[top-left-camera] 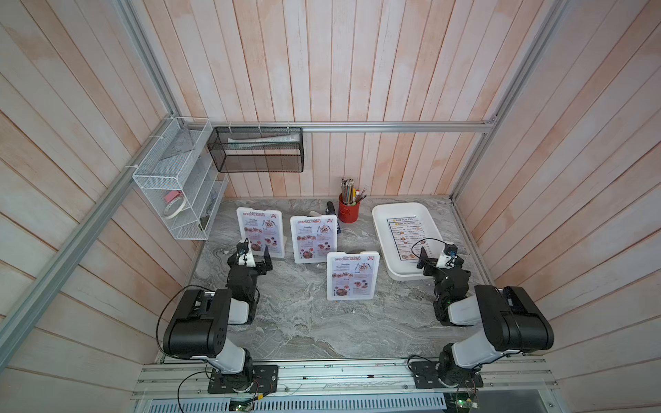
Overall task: Replace the menus in the menu holders
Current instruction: Adjust the menu holder at the center of the board.
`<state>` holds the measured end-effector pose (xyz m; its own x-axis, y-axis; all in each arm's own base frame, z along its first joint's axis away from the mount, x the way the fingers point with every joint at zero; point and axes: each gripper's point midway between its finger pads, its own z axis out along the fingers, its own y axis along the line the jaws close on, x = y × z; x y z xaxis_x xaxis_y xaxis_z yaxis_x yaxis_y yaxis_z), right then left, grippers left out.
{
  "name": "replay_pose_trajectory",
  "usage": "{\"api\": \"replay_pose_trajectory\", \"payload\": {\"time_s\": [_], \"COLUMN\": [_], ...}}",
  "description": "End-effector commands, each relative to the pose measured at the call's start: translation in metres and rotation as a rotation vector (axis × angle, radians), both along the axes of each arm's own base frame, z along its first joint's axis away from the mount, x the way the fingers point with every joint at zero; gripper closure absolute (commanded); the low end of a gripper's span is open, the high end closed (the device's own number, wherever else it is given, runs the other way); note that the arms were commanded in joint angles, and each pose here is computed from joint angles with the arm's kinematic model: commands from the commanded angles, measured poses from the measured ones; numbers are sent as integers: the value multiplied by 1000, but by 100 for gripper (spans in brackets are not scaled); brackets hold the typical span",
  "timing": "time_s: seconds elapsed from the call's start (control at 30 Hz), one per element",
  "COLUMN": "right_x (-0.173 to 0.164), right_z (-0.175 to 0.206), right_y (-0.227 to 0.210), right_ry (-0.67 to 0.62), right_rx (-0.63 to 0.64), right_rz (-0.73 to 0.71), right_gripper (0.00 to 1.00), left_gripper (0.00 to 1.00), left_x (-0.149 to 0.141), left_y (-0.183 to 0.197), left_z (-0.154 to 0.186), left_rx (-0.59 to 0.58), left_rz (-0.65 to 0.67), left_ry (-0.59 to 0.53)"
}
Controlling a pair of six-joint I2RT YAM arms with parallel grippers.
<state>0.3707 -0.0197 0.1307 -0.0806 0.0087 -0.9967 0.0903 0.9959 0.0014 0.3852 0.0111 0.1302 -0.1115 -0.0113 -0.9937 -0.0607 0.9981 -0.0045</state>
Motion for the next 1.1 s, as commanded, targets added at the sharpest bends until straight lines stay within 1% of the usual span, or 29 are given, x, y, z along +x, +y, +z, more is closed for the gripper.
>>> {"api": "replay_pose_trajectory", "payload": {"time_s": [0.0,0.5,0.8,0.87,0.9,1.07], "right_x": [3,3,4,3,5,21], "right_z": [0,-1,0,1,2,20], "right_y": [0,0,1,0,0,7], "right_ry": [3,3,3,0,6,69], "right_rx": [12,13,13,14,16,8], "right_rz": [5,4,11,8,6,54], "right_gripper": [2,2,2,2,2,2], "left_gripper": [0,0,0,0,0,0], "left_x": [1,2,2,3,6,14], "left_y": [-4,-5,-2,6,10,15], "left_z": [0,0,0,6,9,27], "left_rx": [3,1,-30,-43,-54,-53], "left_rz": [-25,-31,-48,-8,17,40], "left_ry": [0,2,2,0,27,69]}}
